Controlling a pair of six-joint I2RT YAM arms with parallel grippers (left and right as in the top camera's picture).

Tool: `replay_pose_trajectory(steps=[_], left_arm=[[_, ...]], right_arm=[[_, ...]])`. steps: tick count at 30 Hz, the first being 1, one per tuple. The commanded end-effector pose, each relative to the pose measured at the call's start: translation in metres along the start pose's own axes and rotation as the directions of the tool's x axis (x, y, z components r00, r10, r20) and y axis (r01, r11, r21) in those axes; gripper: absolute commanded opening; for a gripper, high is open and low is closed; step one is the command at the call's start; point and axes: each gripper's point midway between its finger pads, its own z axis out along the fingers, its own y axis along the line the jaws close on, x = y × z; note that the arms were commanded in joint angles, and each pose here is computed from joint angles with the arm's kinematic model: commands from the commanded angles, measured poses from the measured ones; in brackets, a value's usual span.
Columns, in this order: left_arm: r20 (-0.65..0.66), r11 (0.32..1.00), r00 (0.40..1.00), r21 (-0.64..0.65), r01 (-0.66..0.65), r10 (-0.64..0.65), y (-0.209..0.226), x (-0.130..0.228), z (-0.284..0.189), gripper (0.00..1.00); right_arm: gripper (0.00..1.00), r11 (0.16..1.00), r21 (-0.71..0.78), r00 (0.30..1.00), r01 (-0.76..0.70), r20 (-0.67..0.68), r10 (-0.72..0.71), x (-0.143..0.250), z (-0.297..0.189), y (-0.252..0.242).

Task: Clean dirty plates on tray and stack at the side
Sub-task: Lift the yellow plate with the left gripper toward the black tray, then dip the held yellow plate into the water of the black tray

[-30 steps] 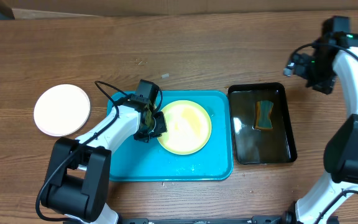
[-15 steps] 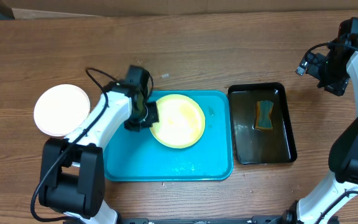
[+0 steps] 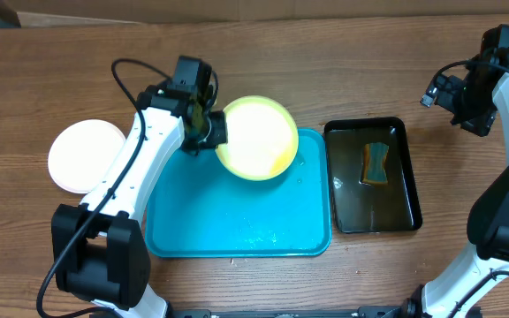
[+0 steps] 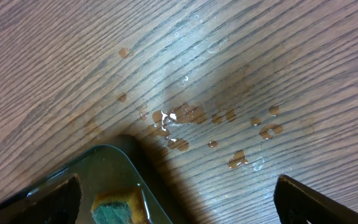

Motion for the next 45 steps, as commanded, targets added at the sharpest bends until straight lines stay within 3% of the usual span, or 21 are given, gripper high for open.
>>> replay_pose_trajectory(steps=[1, 8, 14, 19, 23, 31, 39, 45], left_arm=[[0.079, 0.995, 0.992, -0.003, -0.098, 0.098, -0.033, -0.017, -0.017, 0.04], [0.222, 0.968, 0.943, -0.038, -0.247, 0.249, -0.108, -0.016, -0.026, 0.04], [0.364, 0.918, 0.843, -0.160, -0.362, 0.396, -0.166, -0.002, -0.037, 0.04], [0.495, 0.864, 0.713, -0.354, -0.358, 0.497, -0.195, 0.005, -0.063, 0.04], [0.565, 0.796, 0.570, -0.510, -0.327, 0.596, -0.217, 0.015, -0.094, 0.04], [0.598, 0.682, 0.351, -0.702, -0.205, 0.721, -0.250, 0.036, -0.155, 0.04], [0.596, 0.658, 0.309, -0.735, -0.162, 0.741, -0.257, 0.036, -0.174, 0.04], [0.658, 0.727, 0.335, -0.672, -0.143, 0.674, -0.254, 0.036, -0.168, 0.04]], right_arm=[[1.00, 1.000, -0.001, 1.000, -0.005, 0.018, 0.005, -0.003, -0.005, 0.001], [1.00, 1.000, -0.001, 1.000, -0.005, 0.018, 0.005, -0.003, -0.005, 0.001], [1.00, 1.000, -0.001, 1.000, -0.005, 0.018, 0.005, -0.003, -0.005, 0.001], [1.00, 1.000, -0.001, 1.000, -0.005, 0.018, 0.005, -0.003, -0.005, 0.001], [1.00, 1.000, -0.001, 1.000, -0.005, 0.018, 0.005, -0.003, -0.005, 0.001], [1.00, 1.000, -0.001, 1.000, -0.005, 0.018, 0.005, -0.003, -0.005, 0.001], [1.00, 1.000, -0.001, 1.000, -0.005, 0.018, 0.005, -0.003, -0.005, 0.001], [1.00, 1.000, -0.001, 1.000, -0.005, 0.018, 0.005, -0.003, -0.005, 0.001]])
